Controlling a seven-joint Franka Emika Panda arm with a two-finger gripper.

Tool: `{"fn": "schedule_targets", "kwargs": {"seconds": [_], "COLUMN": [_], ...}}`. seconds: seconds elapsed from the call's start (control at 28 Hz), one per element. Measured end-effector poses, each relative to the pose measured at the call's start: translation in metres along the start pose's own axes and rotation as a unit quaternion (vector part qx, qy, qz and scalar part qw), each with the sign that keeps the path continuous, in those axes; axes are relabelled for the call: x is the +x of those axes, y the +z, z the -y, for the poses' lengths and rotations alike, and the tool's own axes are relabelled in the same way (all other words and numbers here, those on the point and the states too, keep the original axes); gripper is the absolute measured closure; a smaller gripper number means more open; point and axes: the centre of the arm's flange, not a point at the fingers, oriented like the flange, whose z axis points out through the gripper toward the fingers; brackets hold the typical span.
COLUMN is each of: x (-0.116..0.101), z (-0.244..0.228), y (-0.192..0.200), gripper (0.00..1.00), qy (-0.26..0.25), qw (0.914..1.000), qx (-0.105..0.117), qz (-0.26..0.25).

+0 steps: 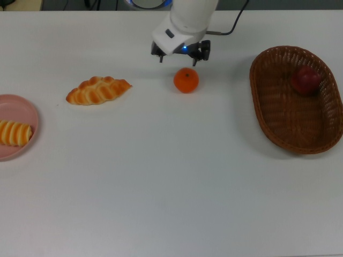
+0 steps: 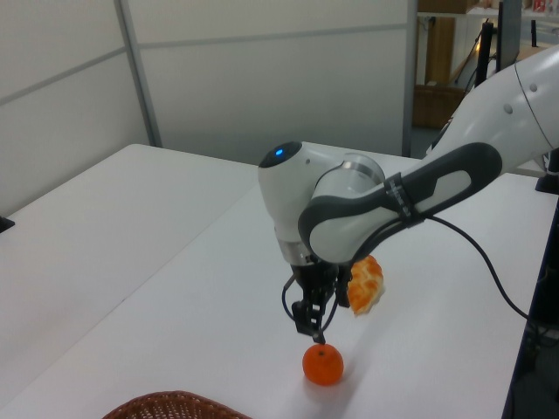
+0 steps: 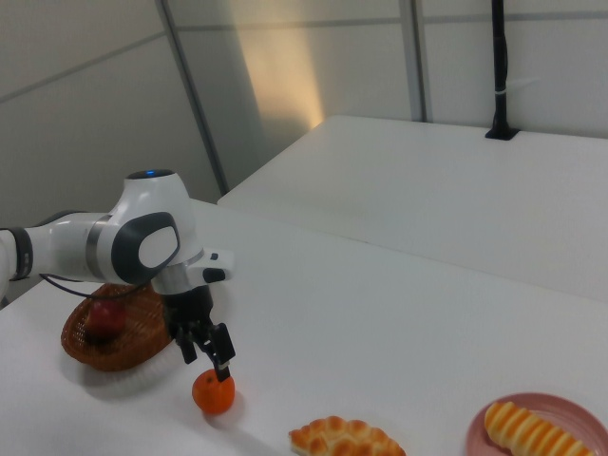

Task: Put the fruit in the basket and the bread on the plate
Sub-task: 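Move the gripper down over the orange, then close the gripper on the orange and lift it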

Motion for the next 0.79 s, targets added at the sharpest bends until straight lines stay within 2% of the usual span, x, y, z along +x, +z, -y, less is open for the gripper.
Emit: {"fn": "schedule_targets", "kwargs": {"seconds": [0.29, 0.57, 0.79], "x": [-0.006, 0.006, 0.015], "z": [0.022, 0.026, 0.03], "y": [0.019, 0.044, 0.068], "gripper": [0.0, 0.0, 0.0], "qy": [-0.019, -0.014, -0.009], "qw": [0.9998, 0.9998, 0.9997], "qx": [-0.002, -0.008, -0.02], "qz": [-0.001, -0.009, -0.009]}}
